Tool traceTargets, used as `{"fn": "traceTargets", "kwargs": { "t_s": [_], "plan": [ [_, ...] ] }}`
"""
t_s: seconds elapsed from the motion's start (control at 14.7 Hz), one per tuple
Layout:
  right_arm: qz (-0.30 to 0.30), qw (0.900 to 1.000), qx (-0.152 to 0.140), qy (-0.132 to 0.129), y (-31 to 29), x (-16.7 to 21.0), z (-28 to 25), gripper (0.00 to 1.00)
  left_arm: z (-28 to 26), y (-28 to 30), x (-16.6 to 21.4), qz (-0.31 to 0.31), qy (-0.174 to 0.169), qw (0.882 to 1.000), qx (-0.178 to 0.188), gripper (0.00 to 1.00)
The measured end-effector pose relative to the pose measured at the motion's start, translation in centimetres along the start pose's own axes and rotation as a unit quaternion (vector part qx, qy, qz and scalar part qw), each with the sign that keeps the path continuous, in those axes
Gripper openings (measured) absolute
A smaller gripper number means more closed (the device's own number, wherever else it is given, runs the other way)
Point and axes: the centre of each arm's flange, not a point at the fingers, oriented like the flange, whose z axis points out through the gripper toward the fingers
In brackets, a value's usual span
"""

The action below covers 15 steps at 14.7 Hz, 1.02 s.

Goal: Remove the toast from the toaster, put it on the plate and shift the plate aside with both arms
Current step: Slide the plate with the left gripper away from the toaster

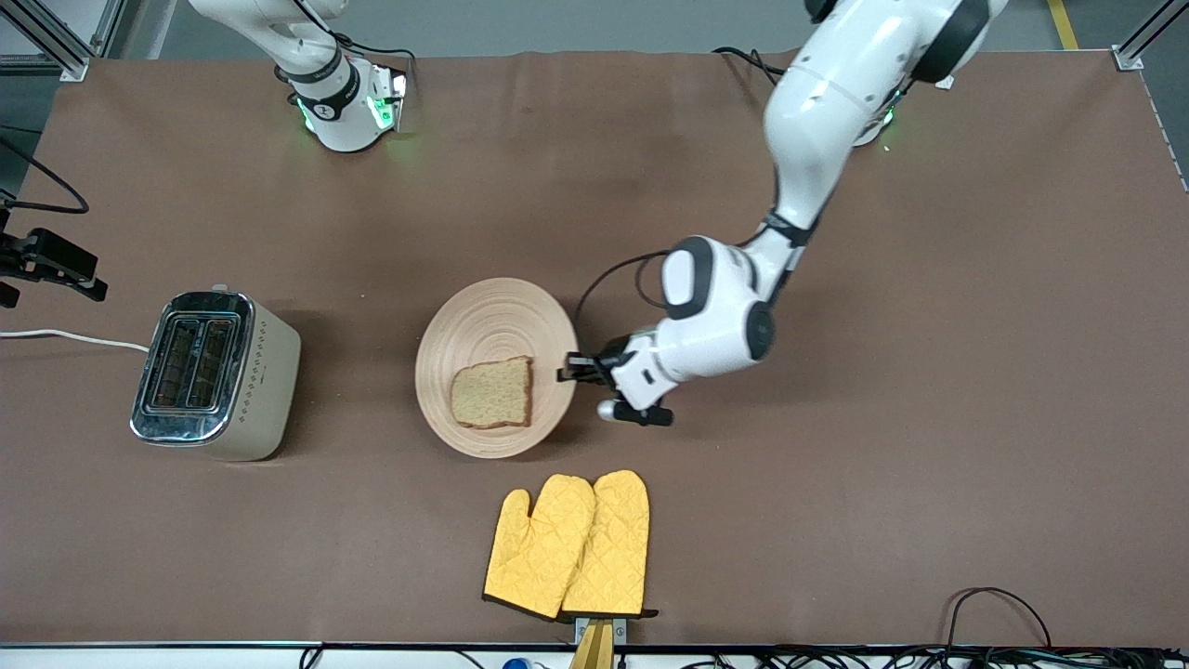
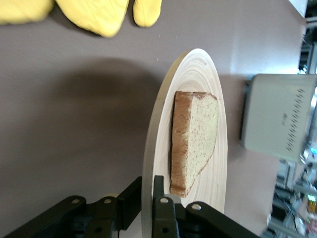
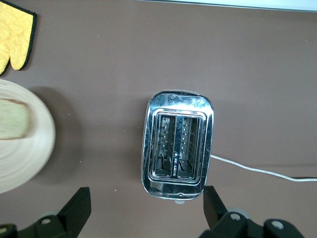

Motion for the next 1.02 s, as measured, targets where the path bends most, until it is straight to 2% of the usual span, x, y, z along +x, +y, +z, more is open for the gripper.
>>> {"fn": "traceTargets", "kwargs": {
  "t_s": [0.2,0.48,0.75,1.02],
  "plan": [
    [-0.007,1.0,0.0,-0.011,-0.8,-0.1,0.2,1.0,-8.4,-6.0,1.8,0.044,-0.039,0.998,-0.018,0.13],
    [-0.009,1.0,-0.004,-0.015,-0.9,-0.2,0.2,1.0,-20.1,-21.0,3.5,0.109,-0.064,0.992,-0.03,0.13],
    [-0.01,1.0,-0.01,-0.015,-0.9,-0.2,0.1,1.0,-28.8,-34.5,1.8,0.152,-0.052,0.983,-0.09,0.13],
    [-0.017,1.0,-0.009,-0.015,-1.6,-0.1,0.1,1.0,-31.3,-44.1,-0.6,0.153,-0.036,0.979,-0.129,0.13]
  ]
}}
